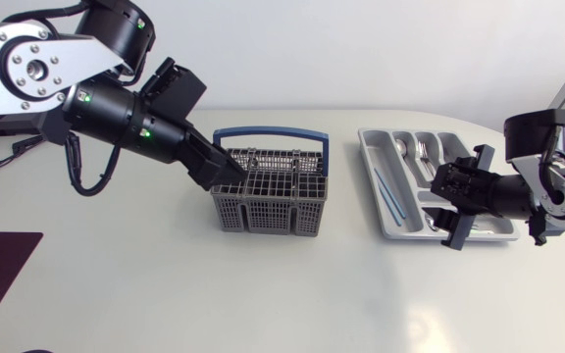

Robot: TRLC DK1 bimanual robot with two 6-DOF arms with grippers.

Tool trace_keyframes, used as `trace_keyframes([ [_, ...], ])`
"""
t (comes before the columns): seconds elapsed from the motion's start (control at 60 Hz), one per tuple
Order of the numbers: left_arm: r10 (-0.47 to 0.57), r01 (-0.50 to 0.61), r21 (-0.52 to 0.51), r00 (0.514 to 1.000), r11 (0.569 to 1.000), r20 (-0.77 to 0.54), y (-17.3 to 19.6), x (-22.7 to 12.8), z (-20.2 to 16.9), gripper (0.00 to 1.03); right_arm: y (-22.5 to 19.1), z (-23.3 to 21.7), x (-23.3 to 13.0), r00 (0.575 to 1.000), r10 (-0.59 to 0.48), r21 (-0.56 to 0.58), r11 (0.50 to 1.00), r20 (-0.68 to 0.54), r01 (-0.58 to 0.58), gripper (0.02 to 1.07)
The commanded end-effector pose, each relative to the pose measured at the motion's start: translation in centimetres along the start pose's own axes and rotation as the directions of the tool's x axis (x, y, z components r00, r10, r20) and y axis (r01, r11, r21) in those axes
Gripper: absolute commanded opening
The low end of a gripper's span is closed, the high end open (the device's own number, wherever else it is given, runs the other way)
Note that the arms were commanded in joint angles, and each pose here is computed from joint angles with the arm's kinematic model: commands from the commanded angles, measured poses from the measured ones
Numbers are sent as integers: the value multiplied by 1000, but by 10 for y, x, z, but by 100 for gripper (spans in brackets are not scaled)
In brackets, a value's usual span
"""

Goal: Unload the cutlery basket into the drawer organizer.

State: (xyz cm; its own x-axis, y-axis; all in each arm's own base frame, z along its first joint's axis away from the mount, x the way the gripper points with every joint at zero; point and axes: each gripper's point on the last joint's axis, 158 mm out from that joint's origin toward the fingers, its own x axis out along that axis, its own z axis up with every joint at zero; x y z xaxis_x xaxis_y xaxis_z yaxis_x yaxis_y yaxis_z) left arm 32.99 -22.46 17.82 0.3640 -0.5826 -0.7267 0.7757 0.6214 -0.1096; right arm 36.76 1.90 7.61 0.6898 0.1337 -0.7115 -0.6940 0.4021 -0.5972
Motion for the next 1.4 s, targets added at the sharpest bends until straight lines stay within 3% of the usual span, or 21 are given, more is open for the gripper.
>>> trace_keyframes([
  [0.0, 26, -25, 11, 999, 1000, -41, 6, -2, -22, 99, -7, 27, -4, 997, 7, 114, 993, 76, -15, 70],
  [0.183, 112, -110, 26, 989, 994, -98, 24, 1, -51, 99, 6, 70, 5, 980, 86, 205, 971, 180, -123, 69],
  [0.317, 163, -163, 8, 981, 987, -102, 46, 4, -63, 99, 12, 102, 14, 956, 149, 235, 949, 254, -210, 55],
  [0.5, 194, -199, -27, 972, 980, -130, 79, 18, -81, 99, 16, 130, 42, 932, 217, 290, 908, 291, -302, 26],
  [0.633, 210, -218, -46, 968, 975, -138, 100, 32, -88, 99, 19, 146, 64, 912, 264, 325, 872, 315, -365, 13],
  [0.85, 171, -181, -41, 968, 983, -181, 98, 56, -96, 99, 31, 166, 80, 894, 299, 332, 850, 332, -408, 13],
  [1.383, 95, -97, -4, 986, 995, -134, 62, 55, -79, 99, 48, 178, 68, 878, 327, 312, 843, 351, -438, 12],
])
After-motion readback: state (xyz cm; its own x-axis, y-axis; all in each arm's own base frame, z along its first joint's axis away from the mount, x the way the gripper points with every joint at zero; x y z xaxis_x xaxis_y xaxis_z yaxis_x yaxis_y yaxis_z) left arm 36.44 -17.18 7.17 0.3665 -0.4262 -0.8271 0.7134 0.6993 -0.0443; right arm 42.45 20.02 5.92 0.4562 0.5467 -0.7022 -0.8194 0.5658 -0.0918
